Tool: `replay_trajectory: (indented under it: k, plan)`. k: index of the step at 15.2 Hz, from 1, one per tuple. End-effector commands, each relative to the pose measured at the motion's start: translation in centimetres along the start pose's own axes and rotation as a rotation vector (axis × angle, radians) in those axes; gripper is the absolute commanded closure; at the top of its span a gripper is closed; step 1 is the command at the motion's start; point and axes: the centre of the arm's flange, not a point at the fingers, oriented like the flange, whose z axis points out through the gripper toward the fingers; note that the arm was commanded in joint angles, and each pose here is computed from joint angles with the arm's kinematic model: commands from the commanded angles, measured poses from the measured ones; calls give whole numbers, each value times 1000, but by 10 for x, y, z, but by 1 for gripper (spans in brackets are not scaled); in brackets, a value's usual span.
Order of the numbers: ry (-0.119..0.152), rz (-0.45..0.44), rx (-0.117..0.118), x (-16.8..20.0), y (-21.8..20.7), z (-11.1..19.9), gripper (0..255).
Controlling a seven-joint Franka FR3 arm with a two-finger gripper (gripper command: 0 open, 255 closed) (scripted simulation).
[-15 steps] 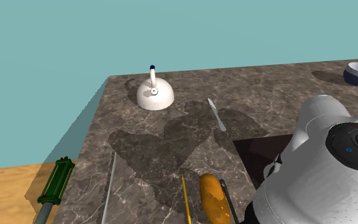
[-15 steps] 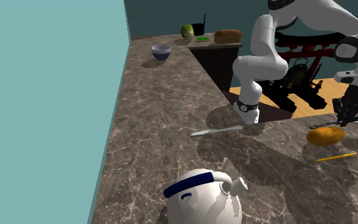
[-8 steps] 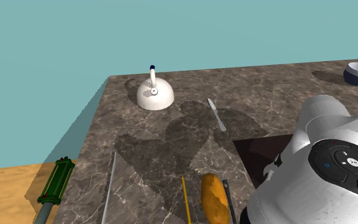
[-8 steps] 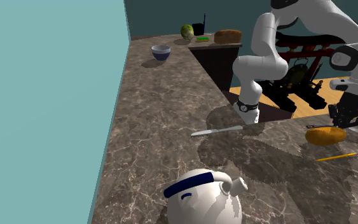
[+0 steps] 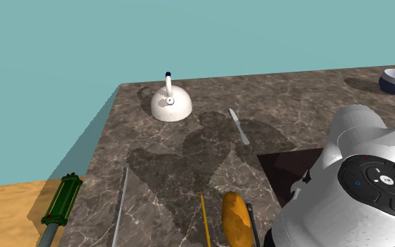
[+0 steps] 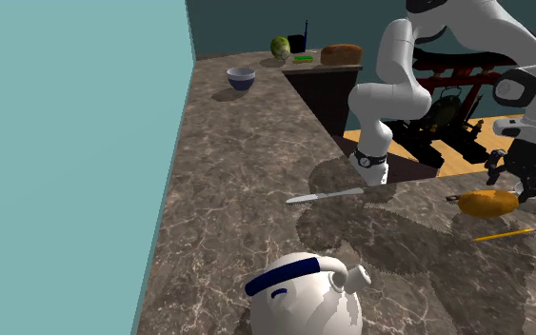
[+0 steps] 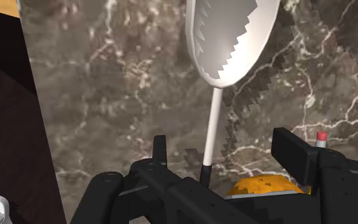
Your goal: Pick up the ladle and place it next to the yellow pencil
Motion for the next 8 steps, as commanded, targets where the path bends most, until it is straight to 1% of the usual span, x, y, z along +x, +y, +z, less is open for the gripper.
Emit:
replay_trajectory:
  k: [1, 3, 7, 8]
  plan:
    - [0, 0, 0, 0, 0, 0, 0]
    - [0, 0, 0, 0, 0, 0, 0]
    - [0, 0, 0, 0, 0, -50, 0]
    - [0, 0, 0, 0, 0, -50, 0]
